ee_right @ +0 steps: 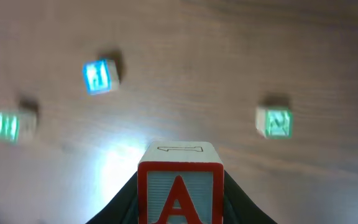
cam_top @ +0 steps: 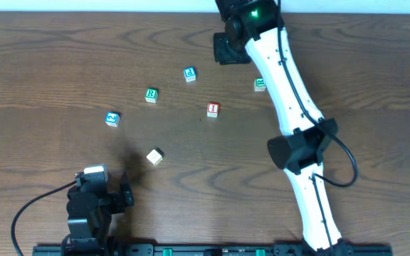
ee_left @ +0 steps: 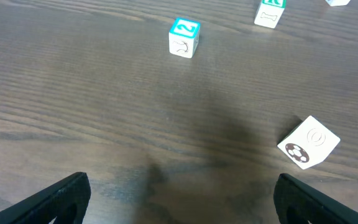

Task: Spell out Ai2
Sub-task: 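Carry red A block with right gripper toward the I block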

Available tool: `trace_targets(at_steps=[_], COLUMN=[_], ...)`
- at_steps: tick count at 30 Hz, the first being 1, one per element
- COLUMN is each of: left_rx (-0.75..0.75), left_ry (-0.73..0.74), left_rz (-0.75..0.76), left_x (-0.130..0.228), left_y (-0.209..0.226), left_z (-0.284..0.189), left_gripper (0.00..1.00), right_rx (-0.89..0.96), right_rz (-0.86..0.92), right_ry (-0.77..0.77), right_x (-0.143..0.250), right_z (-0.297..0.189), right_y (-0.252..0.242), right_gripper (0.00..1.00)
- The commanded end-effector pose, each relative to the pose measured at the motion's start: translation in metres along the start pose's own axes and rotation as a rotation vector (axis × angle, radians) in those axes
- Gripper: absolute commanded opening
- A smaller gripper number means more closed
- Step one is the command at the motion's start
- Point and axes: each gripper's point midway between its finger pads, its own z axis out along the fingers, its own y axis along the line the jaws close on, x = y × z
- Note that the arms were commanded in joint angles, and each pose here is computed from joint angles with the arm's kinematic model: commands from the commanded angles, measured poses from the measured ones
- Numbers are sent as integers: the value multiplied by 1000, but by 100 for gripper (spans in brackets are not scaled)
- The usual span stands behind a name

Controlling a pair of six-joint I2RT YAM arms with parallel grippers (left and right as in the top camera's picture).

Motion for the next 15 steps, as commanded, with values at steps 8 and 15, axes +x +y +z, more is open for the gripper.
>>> trace_targets(at_steps=[8, 15], left_rx=[-18, -18], left_ry=[7, 7], left_rz=[3, 3], left_x=[4, 4], left_y=[3, 3], left_z=[1, 1], left_gripper=[95, 95], right_rx=[14, 64], right_rz=[-177, -72], right_ry=[-95, -122], right_x=[46, 79], right_z=[-123, -105], right_y=[-5, -59], right_gripper=[1, 1])
